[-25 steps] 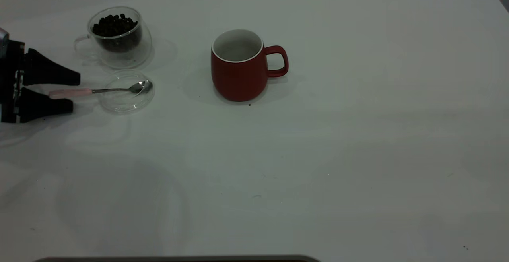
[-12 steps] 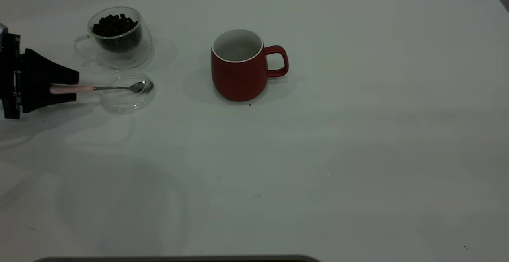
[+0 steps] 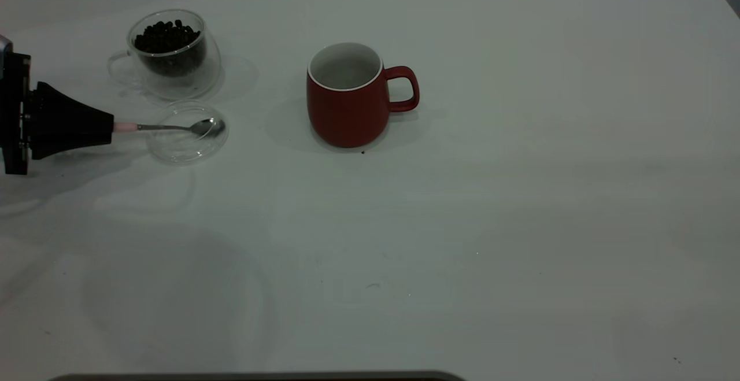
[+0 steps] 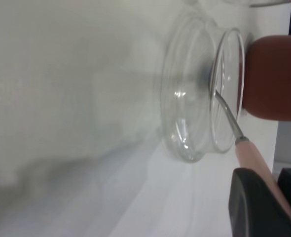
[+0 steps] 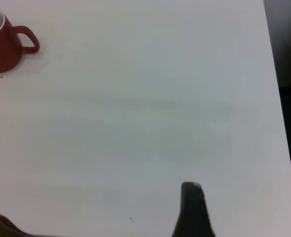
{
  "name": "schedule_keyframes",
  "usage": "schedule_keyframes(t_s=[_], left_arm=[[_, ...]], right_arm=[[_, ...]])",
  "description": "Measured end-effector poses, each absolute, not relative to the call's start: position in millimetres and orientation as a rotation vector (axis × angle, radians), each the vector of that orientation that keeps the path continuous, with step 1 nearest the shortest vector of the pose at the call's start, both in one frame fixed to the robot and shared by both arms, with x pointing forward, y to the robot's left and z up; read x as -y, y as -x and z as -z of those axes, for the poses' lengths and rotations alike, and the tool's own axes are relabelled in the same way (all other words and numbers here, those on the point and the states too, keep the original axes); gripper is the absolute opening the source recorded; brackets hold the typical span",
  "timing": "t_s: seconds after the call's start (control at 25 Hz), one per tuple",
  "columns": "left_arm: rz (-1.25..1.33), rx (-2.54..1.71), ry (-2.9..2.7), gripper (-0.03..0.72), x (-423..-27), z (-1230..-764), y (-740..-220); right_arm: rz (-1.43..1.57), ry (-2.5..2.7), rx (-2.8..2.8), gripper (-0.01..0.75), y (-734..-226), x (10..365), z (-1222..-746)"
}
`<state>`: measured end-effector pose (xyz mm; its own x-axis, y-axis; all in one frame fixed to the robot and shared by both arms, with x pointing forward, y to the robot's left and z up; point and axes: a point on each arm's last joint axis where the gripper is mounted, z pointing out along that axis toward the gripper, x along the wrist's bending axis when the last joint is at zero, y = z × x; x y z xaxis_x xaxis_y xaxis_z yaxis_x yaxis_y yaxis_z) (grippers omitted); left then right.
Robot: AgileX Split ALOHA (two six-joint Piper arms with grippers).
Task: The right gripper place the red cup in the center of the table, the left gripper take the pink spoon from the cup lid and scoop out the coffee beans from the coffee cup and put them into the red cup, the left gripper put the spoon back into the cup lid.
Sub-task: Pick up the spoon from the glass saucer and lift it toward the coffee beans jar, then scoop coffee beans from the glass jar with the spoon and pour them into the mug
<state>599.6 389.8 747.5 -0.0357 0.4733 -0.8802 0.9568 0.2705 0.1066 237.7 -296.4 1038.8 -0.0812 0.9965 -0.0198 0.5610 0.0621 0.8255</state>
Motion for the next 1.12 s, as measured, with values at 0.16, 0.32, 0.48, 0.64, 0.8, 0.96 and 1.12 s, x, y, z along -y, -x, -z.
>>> schedule_keyframes(t_s=[0.16,0.32,0.48,0.64,0.8,0.96,1.12], left_arm=[[0.68,-1.643,-1.36,0.119,-396,-752,-597],[0.664,-1.603,-1.38,0.119,-414,-778,-594],[0.645,-1.597,-1.411,0.119,-428,-805,-591],[0.554,-1.563,-1.456,0.119,-434,-841,-595],[0.366,-1.519,-1.52,0.119,-438,-878,-602],[0.202,-1.514,-1.582,0.119,-434,-891,-613],[0.107,-1.508,-1.661,0.119,-419,-885,-624]], right_arm=[[-0.885,-1.564,-1.715,0.591,-238,296,-1039],[-0.885,-1.564,-1.715,0.591,-238,296,-1039],[-0.885,-1.564,-1.715,0.591,-238,296,-1039],[-0.885,-1.564,-1.715,0.591,-238,296,-1039],[-0.885,-1.564,-1.715,0.591,-238,296,-1039],[-0.885,-1.564,-1.715,0.591,-238,296,-1039],[-0.885,-1.564,-1.715,0.591,-238,296,-1039]])
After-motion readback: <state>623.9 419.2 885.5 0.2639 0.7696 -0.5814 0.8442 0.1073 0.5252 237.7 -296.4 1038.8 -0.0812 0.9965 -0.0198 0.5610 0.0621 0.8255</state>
